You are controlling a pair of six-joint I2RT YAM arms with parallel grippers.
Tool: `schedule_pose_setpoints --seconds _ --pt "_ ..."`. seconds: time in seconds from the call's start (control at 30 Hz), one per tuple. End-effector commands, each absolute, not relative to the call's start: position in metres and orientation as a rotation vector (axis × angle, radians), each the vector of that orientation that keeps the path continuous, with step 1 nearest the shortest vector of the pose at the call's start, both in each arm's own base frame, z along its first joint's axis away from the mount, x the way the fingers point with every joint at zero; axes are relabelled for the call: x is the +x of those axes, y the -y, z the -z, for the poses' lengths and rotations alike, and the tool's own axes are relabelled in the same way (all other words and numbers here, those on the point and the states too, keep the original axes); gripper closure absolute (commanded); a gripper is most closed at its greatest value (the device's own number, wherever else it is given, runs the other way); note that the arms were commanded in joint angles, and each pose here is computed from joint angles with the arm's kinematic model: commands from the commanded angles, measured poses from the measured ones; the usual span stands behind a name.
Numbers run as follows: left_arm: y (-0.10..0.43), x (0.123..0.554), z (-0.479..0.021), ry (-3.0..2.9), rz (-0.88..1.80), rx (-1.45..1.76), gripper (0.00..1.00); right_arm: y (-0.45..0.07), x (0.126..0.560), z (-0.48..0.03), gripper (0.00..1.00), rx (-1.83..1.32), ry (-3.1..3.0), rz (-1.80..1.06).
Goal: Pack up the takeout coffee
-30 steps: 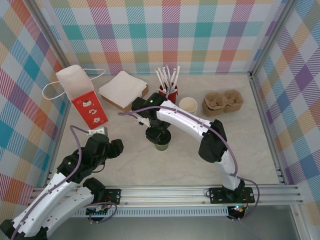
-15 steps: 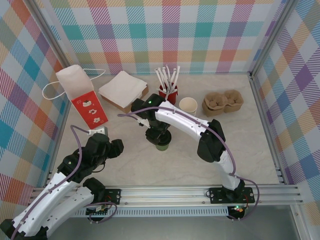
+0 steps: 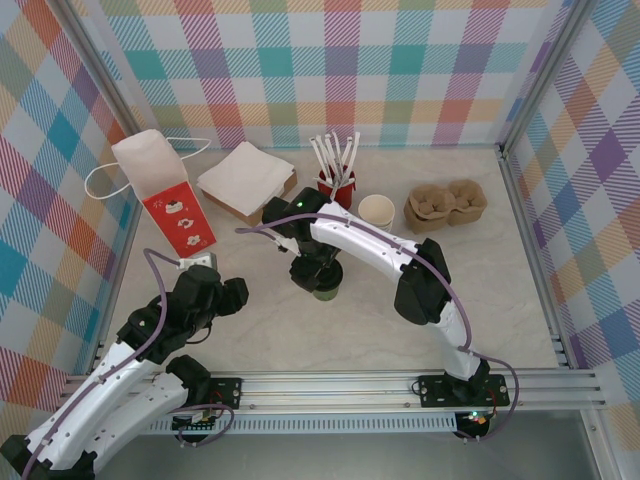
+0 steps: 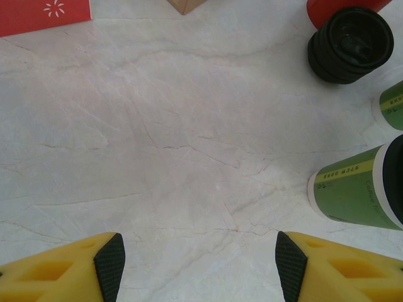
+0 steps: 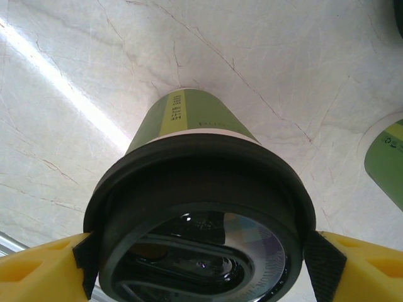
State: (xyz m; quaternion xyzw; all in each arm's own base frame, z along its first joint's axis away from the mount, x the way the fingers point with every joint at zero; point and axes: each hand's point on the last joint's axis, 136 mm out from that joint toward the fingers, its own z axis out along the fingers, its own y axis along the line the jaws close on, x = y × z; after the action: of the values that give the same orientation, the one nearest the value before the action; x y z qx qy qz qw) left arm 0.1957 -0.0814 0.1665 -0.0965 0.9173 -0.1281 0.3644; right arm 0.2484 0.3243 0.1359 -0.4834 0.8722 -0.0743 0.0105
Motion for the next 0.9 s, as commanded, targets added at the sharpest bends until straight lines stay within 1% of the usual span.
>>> schedule_pose_setpoints --seconds 0.0,0.27,0.4,0.63,0.73,0.77,0.8,0.83,0.87 --pt "0.088 0.201 -0.175 -2.331 0.363 -0.237 0.33 -0.326 0.244 -0.146 0.12 -1.493 -2.727 0.200" --pt "0.095 0.204 -0.178 -2.333 0.399 -0.231 0.33 -0.324 0.241 -0.162 0.06 -1.465 -2.718 0.166" --pt "0.110 0.206 -0.184 -2.328 0.490 -0.212 0.33 -0.320 0.240 -0.177 0.05 -1.421 -2.707 0.132" --pt "0.153 0.220 -0.196 -2.314 0.721 -0.173 0.22 -0.307 0.240 -0.203 0.03 -1.257 -2.703 -0.043" --pt "0.175 0.229 -0.204 -2.304 0.836 -0.153 0.20 -0.288 0.247 -0.203 0.07 -1.116 -2.745 -0.090" --pt "0.183 0.232 -0.206 -2.305 0.870 -0.140 0.20 -0.282 0.250 -0.202 0.11 -1.068 -2.760 -0.106" --pt "0.191 0.234 -0.207 -2.315 0.901 -0.121 0.20 -0.276 0.252 -0.201 0.18 -1.013 -2.777 -0.129" --pt "0.198 0.238 -0.205 -2.331 0.917 -0.108 0.20 -0.271 0.255 -0.199 0.22 -0.952 -2.795 -0.158" --pt "0.204 0.240 -0.204 -2.346 0.929 -0.093 0.20 -0.268 0.258 -0.197 0.24 -0.894 -2.806 -0.189"
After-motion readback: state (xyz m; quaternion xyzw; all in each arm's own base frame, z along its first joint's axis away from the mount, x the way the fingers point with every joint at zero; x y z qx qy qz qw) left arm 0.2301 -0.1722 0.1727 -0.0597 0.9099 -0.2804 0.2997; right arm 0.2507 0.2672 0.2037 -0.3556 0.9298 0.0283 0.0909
